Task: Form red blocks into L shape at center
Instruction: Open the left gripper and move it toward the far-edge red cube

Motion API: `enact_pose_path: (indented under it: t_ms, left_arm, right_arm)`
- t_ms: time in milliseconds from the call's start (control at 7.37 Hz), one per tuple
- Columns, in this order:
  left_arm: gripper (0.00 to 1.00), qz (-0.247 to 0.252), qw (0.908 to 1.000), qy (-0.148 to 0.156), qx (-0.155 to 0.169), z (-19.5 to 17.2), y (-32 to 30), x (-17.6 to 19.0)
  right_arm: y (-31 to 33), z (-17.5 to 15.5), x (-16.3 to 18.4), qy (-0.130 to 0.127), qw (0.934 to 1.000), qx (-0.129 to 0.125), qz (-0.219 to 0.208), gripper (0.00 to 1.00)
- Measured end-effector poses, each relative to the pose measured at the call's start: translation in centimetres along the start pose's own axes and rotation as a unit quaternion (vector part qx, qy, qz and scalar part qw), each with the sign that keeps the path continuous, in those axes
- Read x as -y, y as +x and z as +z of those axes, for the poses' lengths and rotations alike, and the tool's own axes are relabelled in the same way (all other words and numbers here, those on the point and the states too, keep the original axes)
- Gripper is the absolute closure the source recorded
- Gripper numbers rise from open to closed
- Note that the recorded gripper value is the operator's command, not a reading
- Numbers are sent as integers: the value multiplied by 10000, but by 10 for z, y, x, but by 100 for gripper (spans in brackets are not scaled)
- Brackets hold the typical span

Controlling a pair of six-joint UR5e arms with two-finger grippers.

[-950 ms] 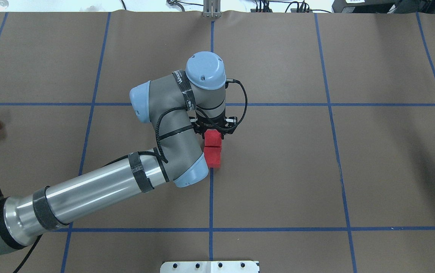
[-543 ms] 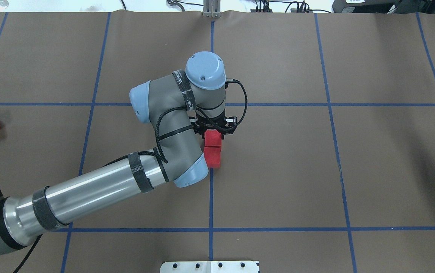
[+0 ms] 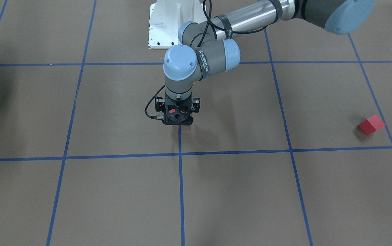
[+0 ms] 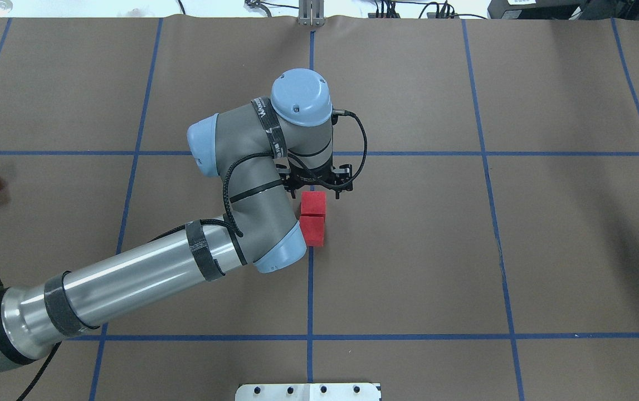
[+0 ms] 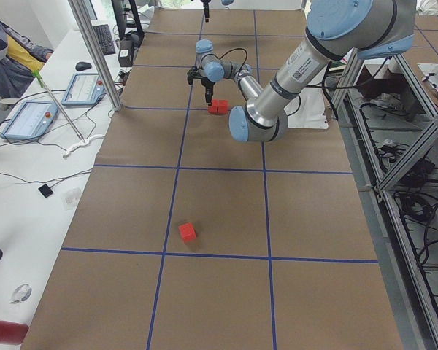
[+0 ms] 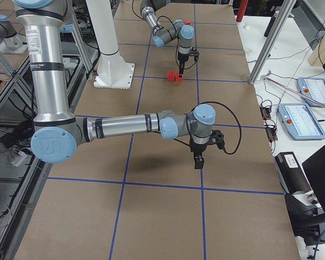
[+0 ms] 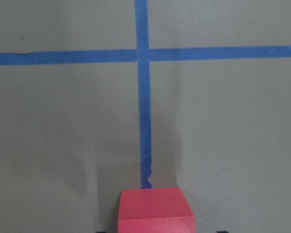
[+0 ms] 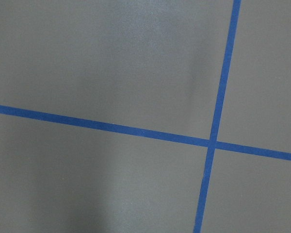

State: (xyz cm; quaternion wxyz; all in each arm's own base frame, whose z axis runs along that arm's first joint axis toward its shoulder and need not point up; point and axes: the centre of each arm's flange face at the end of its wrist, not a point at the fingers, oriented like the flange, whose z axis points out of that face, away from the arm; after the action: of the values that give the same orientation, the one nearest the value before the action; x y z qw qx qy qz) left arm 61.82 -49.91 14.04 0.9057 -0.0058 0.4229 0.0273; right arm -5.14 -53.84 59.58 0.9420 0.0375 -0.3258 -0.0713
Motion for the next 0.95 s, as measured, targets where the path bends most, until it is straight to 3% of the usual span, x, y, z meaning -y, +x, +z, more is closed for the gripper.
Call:
enact_pose_path:
  t_ms: [272,543,679,950]
  left_arm:
    - [0,338,9994,78,-23,-28,-26,-4]
    - [0,1199,9926,186,39,-40,-121,-23]
    - [1,1754,9841,231,181,-45,-189,-31]
    - [1,2831,9579,122,465,-58,-330,-33]
  right_arm:
    - [0,1,1,-3,10000,1,-7,0]
    - [0,1,1,-9,10000,0,0,0]
    - [1,2,1,-15,10000,-2,7,0]
    - [2,3,0,-25,10000,-3,16,0]
